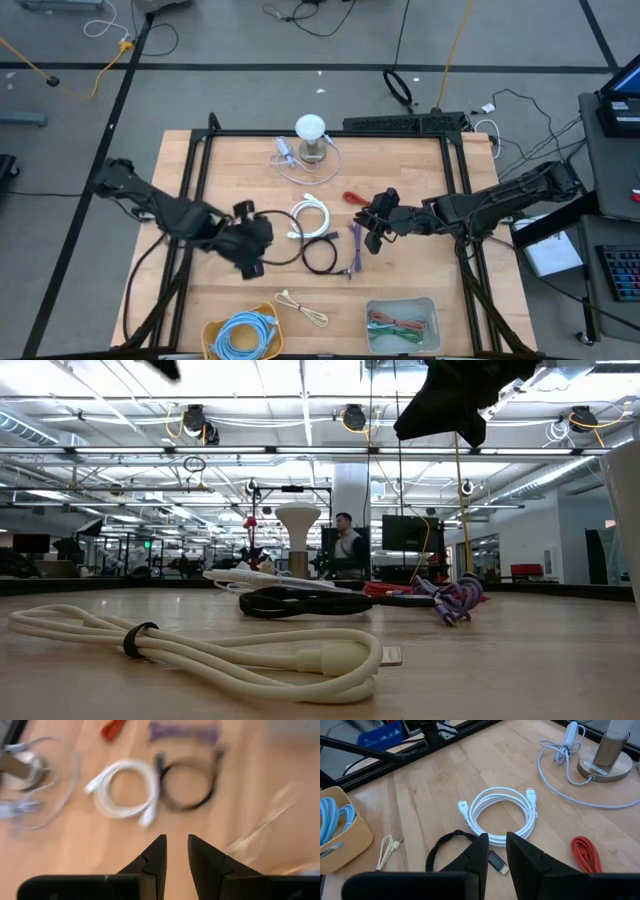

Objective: Pick & Place USB Port
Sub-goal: Put the white HDMI cable into the orange bin

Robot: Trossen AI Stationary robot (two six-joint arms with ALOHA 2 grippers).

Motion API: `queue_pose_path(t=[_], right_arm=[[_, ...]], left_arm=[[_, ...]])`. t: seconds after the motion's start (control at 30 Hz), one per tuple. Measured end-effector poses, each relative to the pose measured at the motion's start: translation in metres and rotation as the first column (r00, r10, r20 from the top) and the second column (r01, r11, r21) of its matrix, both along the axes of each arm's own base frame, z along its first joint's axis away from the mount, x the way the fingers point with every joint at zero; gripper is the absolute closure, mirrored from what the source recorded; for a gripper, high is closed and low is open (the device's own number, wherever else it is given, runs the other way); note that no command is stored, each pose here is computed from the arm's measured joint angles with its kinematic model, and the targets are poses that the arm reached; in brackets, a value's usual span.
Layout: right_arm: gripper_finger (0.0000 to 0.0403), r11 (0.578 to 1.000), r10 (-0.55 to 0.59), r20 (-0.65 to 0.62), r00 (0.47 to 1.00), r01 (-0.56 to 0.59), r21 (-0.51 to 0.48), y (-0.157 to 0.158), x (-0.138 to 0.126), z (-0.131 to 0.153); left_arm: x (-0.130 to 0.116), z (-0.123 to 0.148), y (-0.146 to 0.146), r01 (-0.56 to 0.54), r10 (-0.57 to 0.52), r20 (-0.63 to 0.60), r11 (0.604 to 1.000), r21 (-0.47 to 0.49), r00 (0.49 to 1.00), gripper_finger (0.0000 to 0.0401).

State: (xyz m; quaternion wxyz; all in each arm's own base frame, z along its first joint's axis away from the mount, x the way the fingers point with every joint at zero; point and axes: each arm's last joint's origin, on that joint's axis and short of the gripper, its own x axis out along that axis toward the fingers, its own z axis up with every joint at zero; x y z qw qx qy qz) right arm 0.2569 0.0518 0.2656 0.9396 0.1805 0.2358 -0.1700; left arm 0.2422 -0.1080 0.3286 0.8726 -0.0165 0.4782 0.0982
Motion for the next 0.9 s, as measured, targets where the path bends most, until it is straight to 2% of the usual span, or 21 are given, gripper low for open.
queue_pose_path(t=[0.07,0.2,0.43,0.57,0.7,0.83,0.9], right_arm=[[0.0344,1.0,-0.01,0.0,1.0,0.01,0.003,-0.002,0.0,0.0],[0.0344,0.997,-0.065,0.013,0.998,0.064,0.052,-0.009,0.002,0.0],[0.0344,0.978,-0.162,0.066,0.985,0.152,0.14,-0.021,0.005,0.003],[0.0344,0.963,-0.238,0.142,0.961,0.214,0.163,-0.025,0.008,0.009],[0.0344,0.954,-0.279,0.203,0.939,0.247,0.169,-0.026,0.01,0.014],[0.0344,0.954,-0.283,0.203,0.937,0.254,0.158,-0.029,0.01,0.014],[0.0344,0.953,-0.289,0.2,0.936,0.261,0.154,-0.03,0.011,0.013]], left_arm=[[0.004,-0.013,0.011,0.037,-0.031,-0.092,0.997,0.069,0.995,0.0323],[0.015,-0.043,0.034,0.076,-0.049,-0.194,0.988,0.134,0.98,0.0323],[0.042,-0.076,0.062,0.231,-0.21,-0.146,0.962,0.147,0.967,0.0323],[0.054,-0.084,0.069,0.369,-0.353,-0.133,0.921,0.124,0.926,0.0323],[0.062,-0.1,0.07,0.49,-0.469,-0.186,0.868,0.082,0.863,0.0323],[0.069,-0.117,0.069,0.571,-0.535,-0.256,0.816,0.09,0.805,0.0323],[0.073,-0.123,0.069,0.581,-0.536,-0.274,0.806,0.113,0.798,0.0323]])
